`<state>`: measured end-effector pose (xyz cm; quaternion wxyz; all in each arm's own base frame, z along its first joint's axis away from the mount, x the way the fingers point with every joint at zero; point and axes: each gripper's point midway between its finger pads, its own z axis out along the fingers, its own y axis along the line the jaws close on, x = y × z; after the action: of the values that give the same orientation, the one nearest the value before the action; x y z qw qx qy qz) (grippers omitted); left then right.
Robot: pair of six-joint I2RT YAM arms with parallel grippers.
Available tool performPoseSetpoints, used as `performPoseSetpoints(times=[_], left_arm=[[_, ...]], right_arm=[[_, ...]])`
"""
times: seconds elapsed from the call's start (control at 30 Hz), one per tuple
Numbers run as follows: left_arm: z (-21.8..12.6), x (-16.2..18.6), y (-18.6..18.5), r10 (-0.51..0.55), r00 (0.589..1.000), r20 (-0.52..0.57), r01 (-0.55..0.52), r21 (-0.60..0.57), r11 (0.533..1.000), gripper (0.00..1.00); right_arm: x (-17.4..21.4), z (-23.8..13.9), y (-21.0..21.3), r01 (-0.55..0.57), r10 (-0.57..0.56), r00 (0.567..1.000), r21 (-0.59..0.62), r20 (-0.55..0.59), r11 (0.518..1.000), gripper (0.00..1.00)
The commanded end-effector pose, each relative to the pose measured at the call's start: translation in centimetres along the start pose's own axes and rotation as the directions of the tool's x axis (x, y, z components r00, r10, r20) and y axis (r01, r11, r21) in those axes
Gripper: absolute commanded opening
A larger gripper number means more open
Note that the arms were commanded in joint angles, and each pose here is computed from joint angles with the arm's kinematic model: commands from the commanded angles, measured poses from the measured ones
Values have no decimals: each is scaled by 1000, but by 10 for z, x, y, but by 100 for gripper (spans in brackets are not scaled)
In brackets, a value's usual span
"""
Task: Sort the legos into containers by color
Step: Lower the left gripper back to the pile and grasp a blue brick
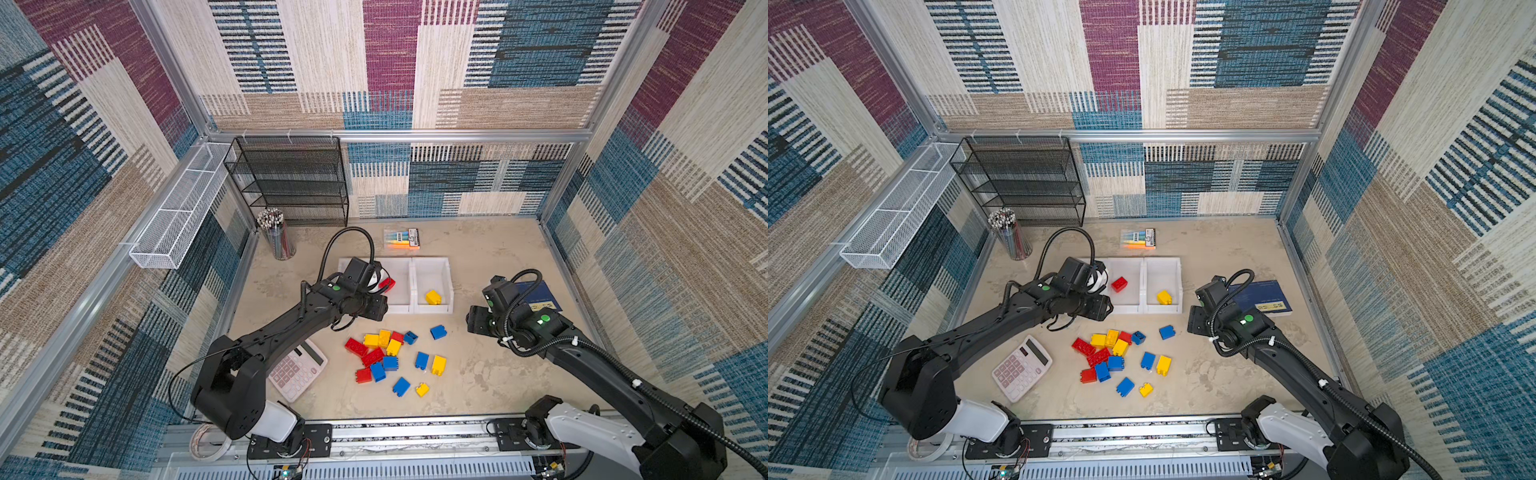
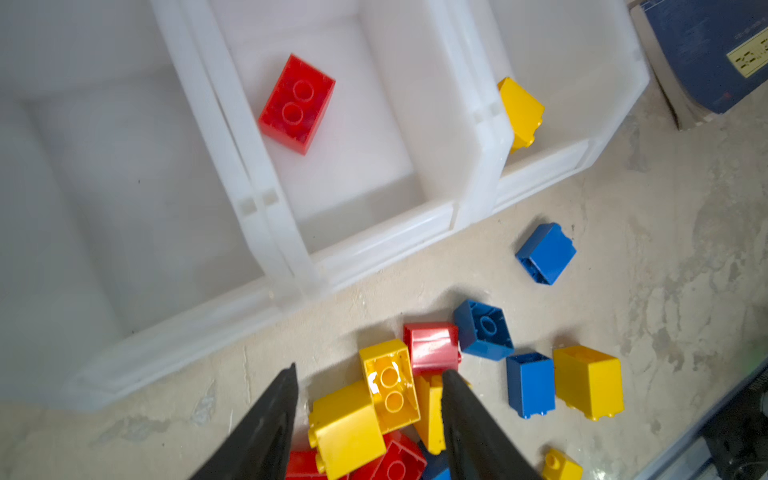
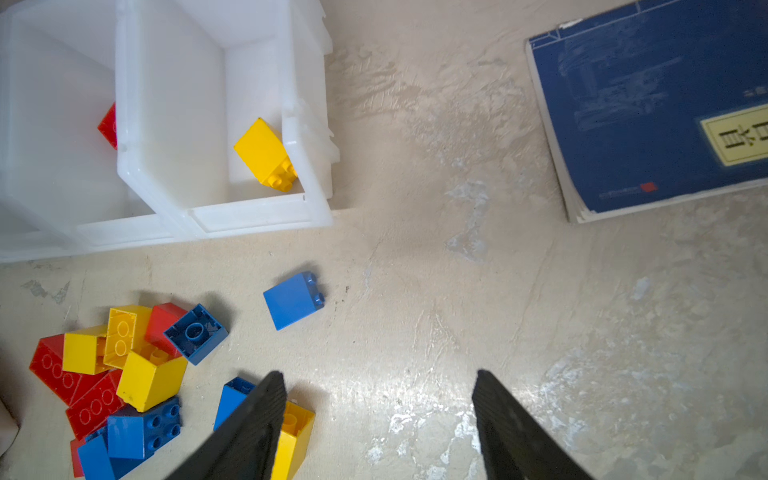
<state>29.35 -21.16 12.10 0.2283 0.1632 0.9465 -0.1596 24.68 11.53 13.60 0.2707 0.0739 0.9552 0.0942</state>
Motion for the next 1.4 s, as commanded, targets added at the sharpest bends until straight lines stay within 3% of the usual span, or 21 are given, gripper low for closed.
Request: performPoseSetpoints(times=[0.0,0.17,0.97,1.37], left_arm=[[-5,21,6,-93,996,-7,93,-12,996,58],[-10,39,12,-129,992,-8,129,-21,991,59],[8,89,22,-115,983,-144,96,-135,986,59],[5,119,-16,-80,976,-202,69,-64,996,58]], right_arm=[[-6,3,9,-5,6,1000,-35,14,999,74],[-7,9,16,6,-6,1000,-55,4,998,74],[-5,15,20,20,-21,1000,-66,-16,998,73],[-3,17,20,24,-25,1000,-64,-19,998,73]])
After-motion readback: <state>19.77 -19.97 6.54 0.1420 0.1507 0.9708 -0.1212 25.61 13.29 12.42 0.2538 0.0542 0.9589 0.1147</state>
